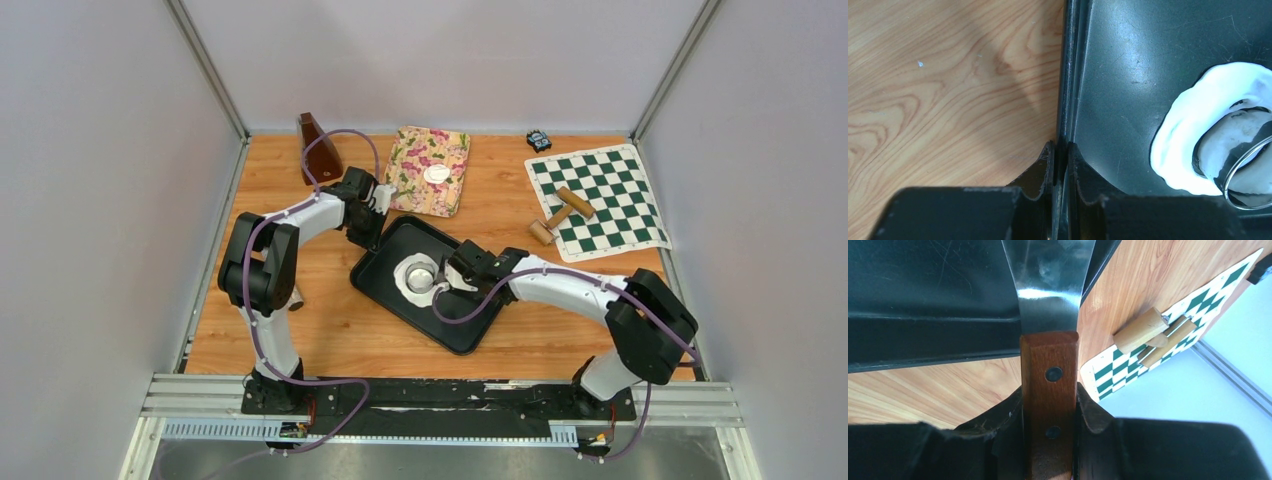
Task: Roll out the dumpling wrappers from the dough
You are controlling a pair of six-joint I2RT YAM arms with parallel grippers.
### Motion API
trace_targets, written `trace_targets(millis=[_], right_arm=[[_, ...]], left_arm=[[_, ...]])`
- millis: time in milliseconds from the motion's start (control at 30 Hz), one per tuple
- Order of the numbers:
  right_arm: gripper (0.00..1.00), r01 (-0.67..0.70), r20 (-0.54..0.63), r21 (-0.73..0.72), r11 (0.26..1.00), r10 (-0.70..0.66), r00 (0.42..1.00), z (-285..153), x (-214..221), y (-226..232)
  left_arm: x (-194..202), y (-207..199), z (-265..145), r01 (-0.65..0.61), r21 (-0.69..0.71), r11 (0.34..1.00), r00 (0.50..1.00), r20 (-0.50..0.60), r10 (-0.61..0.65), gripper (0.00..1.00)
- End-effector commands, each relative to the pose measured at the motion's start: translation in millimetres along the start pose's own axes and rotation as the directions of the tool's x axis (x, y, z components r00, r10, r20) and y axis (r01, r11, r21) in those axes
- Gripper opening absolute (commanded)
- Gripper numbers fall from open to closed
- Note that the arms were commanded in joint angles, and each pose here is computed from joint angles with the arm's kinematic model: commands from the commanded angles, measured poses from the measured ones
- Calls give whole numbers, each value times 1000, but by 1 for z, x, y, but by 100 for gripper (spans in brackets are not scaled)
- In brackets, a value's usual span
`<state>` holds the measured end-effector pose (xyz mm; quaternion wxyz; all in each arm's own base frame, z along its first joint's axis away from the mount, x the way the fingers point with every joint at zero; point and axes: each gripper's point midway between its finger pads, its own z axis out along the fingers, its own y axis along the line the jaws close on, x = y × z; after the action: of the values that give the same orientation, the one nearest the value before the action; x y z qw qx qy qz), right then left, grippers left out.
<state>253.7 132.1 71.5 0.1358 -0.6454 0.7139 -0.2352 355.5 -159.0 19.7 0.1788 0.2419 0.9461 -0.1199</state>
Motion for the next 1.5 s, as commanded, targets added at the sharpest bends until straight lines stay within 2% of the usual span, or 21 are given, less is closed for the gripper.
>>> trace_targets(millis=[0,500,800,1033,1200,1467], right_arm=[[0,157,-98,-16,987,-158,983,-1,18,9],[0,184,-87,-56,981,-189,978,-6,32,28],[0,215,-14,-147,966,-219,976,-18,28,53],[0,202,74,-206,958,-190,979,-30,10,59],[0,170,105,-260,951,-147,983,-33,8,49],[0,126,101,-162,979,-111,989,-29,18,2]], left_arm=[[9,11,12,-2,-64,998,999,-44,-1,0],[9,15,12,-9,-86,996,999,-44,5,0],[8,19,13,-12,-100,995,999,-48,7,0],[7,14,12,-12,-79,997,999,-41,9,0],[5,13,9,-16,-71,997,999,-30,14,0],[3,10,7,-16,-57,998,1000,-21,14,0]])
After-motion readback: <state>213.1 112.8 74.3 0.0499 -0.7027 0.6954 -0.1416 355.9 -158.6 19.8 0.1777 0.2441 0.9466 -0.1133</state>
